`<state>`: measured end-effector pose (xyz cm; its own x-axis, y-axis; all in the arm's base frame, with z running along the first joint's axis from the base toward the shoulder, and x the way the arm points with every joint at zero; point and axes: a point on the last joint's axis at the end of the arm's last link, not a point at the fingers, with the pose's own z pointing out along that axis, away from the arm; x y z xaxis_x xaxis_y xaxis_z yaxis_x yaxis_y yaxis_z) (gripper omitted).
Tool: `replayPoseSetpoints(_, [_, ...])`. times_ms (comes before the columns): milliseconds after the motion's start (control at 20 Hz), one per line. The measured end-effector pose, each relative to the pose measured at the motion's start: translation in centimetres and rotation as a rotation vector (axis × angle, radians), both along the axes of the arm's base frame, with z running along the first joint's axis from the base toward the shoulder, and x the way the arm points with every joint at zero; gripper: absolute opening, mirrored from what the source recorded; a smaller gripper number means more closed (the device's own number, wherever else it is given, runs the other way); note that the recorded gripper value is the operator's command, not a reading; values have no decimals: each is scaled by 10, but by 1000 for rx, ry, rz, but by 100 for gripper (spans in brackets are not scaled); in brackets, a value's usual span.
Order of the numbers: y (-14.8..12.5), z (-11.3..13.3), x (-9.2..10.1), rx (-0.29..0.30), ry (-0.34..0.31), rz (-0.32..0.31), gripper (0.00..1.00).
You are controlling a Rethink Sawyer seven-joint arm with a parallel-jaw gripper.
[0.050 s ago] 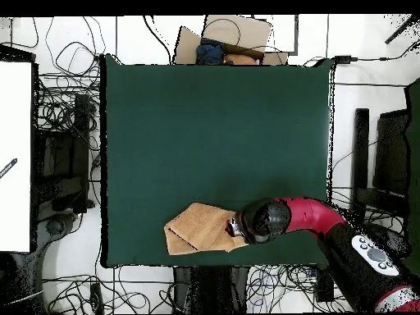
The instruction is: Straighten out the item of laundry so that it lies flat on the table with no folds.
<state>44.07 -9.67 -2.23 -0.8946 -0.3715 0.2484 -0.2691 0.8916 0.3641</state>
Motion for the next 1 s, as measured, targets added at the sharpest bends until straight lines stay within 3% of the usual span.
replayPoseSetpoints(1000, [9, 2, 6, -7, -6, 22, 100])
